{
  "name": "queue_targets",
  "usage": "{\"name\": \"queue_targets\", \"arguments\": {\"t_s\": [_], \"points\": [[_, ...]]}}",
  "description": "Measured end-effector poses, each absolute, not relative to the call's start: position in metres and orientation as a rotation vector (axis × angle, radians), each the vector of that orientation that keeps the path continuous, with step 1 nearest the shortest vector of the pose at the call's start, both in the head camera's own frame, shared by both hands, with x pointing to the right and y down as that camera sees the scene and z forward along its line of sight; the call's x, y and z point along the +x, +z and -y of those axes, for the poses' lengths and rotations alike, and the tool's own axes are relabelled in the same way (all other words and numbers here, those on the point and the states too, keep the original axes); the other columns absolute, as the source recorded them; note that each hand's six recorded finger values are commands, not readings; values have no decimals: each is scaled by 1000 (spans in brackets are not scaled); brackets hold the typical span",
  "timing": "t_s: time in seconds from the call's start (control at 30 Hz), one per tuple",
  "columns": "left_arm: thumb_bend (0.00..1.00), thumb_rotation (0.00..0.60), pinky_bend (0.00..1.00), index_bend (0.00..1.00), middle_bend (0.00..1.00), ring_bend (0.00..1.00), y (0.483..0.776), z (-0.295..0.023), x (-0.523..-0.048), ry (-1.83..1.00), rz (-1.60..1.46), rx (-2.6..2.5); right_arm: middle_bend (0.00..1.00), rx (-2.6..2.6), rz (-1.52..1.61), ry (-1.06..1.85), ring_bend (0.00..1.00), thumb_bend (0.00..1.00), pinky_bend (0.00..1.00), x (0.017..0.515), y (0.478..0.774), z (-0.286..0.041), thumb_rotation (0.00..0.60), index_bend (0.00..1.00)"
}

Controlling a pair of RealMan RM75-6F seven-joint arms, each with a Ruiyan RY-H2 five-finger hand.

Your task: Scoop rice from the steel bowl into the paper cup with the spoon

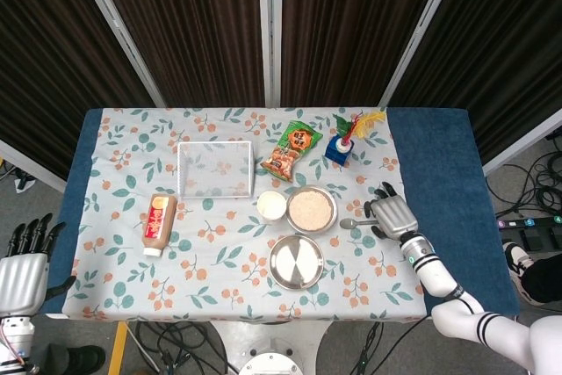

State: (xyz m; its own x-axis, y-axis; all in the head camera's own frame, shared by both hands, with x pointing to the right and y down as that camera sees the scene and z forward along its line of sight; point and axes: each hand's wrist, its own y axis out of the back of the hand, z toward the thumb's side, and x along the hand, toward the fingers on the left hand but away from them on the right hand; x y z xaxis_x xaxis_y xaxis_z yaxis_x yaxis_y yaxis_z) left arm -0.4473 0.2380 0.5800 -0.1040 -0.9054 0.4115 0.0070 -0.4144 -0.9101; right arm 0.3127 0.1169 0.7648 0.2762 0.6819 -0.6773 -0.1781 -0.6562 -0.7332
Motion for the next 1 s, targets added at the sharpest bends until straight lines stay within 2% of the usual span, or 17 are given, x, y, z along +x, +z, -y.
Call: {"name": "queue_targets", "arguments": {"t_s": [0.73,1.0], "points": [[136,600,70,211,144,73,582,-238,-449,-1614,-1039,-1448,526,-1826,431,1491,201,292,52,310,769,-118,600,475],[136,600,70,211,145,73,583,-238,-449,-1612,-1041,-1449,544,-1823,414,1490,207,327,50,311,767,-118,600,511]]}}
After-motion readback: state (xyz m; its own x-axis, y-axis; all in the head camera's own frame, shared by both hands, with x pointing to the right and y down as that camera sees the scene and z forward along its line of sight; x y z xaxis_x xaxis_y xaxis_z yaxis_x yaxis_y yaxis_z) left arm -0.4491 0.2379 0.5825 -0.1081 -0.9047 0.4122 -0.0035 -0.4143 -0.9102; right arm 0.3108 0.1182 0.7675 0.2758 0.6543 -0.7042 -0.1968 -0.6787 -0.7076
